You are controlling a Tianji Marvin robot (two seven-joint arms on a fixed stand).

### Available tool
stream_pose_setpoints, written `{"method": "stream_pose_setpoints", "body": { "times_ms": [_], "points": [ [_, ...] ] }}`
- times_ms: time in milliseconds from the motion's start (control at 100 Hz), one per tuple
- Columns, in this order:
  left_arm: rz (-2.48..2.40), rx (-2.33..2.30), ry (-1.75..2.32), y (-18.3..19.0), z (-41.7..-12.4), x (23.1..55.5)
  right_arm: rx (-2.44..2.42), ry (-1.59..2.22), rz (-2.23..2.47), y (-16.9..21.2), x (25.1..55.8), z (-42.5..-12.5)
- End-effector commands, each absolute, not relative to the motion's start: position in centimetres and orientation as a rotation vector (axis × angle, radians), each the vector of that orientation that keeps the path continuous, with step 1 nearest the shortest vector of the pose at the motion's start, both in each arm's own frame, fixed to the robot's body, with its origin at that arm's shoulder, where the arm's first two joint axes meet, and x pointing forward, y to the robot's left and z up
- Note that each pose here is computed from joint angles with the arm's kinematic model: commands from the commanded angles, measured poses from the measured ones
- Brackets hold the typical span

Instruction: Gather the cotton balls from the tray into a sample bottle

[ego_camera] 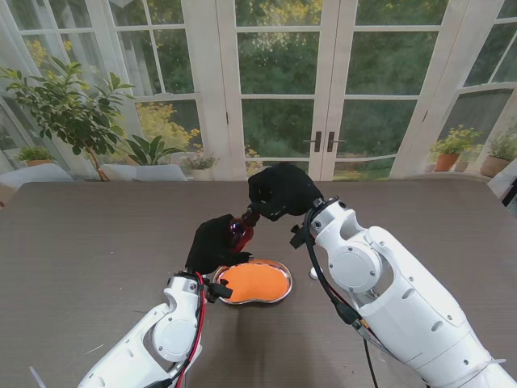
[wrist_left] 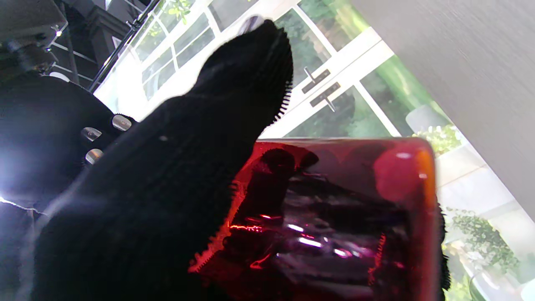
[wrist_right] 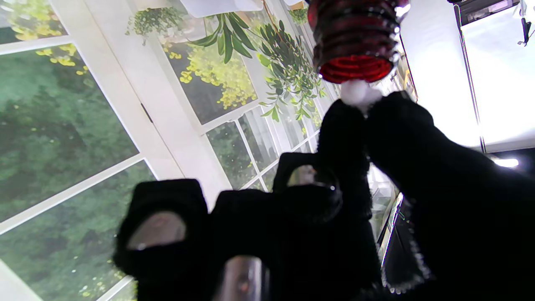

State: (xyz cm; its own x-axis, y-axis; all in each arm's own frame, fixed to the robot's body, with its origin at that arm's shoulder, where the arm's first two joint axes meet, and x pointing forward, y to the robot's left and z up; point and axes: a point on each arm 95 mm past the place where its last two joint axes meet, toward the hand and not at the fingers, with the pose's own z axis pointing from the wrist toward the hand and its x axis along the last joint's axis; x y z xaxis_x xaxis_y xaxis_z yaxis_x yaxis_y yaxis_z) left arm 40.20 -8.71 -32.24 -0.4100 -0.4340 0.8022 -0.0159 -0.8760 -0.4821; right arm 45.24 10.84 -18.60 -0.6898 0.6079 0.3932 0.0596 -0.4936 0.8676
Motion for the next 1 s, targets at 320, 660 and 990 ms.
{"method": "stream_pose_setpoints", "body": {
  "times_ms": [320,660,990],
  "points": [
    [-2.385,-1.542,0.616,-9.31,-32.18,40.15,1.008,1.355,2.249,11.28,44.85,-18.77],
    [-2.399,-1.545,0.582,-9.82,-32.35,40.3,1.008,1.337,2.266,11.35,44.62,-18.46],
    [-2.401,-1.547,0.556,-9.96,-32.38,40.31,1.001,1.326,2.269,11.15,44.48,-17.96]
  ]
}}
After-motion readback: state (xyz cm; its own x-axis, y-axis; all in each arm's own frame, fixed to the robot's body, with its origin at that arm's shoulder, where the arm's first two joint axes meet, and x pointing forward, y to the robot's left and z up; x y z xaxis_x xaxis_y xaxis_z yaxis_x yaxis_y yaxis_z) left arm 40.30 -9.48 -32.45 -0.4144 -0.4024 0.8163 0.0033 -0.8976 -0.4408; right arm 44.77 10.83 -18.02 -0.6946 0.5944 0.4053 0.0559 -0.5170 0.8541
